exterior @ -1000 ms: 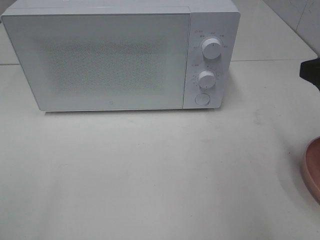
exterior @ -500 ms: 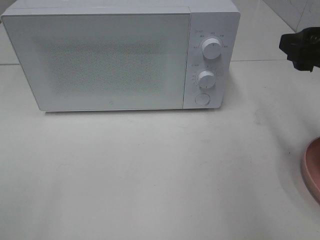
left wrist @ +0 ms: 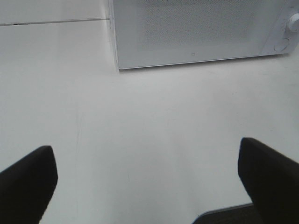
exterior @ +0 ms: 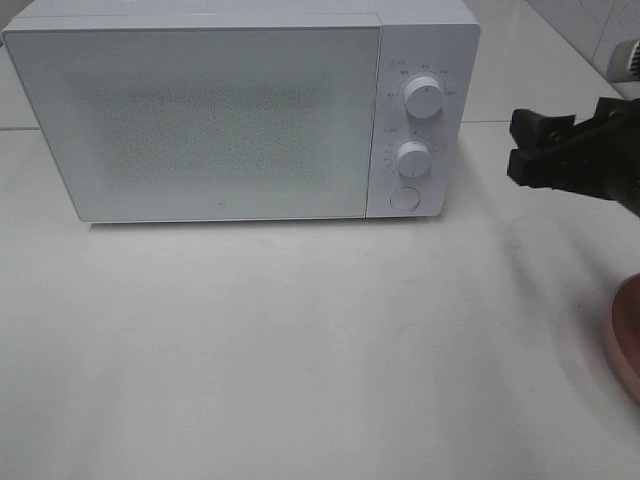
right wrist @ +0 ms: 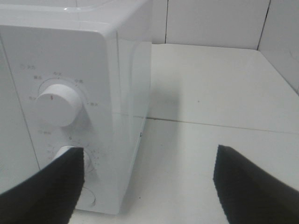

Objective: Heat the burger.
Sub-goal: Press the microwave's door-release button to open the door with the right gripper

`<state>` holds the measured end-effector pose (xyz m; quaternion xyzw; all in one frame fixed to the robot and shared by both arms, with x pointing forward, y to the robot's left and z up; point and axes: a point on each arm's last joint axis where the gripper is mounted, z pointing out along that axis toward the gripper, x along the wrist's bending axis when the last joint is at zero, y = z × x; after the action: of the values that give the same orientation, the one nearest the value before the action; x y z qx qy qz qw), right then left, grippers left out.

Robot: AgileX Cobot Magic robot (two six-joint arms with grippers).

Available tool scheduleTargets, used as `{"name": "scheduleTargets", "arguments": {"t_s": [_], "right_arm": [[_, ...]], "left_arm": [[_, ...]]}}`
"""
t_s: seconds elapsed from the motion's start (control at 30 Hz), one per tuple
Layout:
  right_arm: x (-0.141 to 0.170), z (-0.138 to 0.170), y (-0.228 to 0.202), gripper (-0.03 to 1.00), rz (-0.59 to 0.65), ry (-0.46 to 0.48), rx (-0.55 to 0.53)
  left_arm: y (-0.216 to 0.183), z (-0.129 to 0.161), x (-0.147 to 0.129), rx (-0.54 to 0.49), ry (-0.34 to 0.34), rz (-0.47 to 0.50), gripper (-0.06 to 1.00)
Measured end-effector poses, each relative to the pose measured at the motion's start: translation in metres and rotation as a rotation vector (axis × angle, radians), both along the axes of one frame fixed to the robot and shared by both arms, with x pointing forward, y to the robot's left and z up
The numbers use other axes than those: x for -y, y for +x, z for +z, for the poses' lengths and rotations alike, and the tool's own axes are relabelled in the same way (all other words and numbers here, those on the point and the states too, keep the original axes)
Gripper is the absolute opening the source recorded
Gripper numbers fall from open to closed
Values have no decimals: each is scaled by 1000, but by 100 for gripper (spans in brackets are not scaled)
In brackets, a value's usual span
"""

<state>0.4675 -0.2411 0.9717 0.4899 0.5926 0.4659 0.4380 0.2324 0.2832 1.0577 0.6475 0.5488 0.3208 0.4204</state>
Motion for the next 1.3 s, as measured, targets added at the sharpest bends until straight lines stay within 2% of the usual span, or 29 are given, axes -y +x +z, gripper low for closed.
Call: {"name": "scheduleTargets", "arguments": {"t_s": [0.2,0.43,0.87,1.3], "right_arm": [[-9,-9,1,75,-26,5,6],[-25,-13,-3,75,-106,33,90],[-51,-51,-14,75,-121,-16,-55],[-59,-58,-8,75,-126,-24,-69]], "left_arm": [[0,0,0,0,0,0,98],[0,0,0,0,0,0,98],[0,0,0,0,0,0,98],[0,0,0,0,0,0,98]]}}
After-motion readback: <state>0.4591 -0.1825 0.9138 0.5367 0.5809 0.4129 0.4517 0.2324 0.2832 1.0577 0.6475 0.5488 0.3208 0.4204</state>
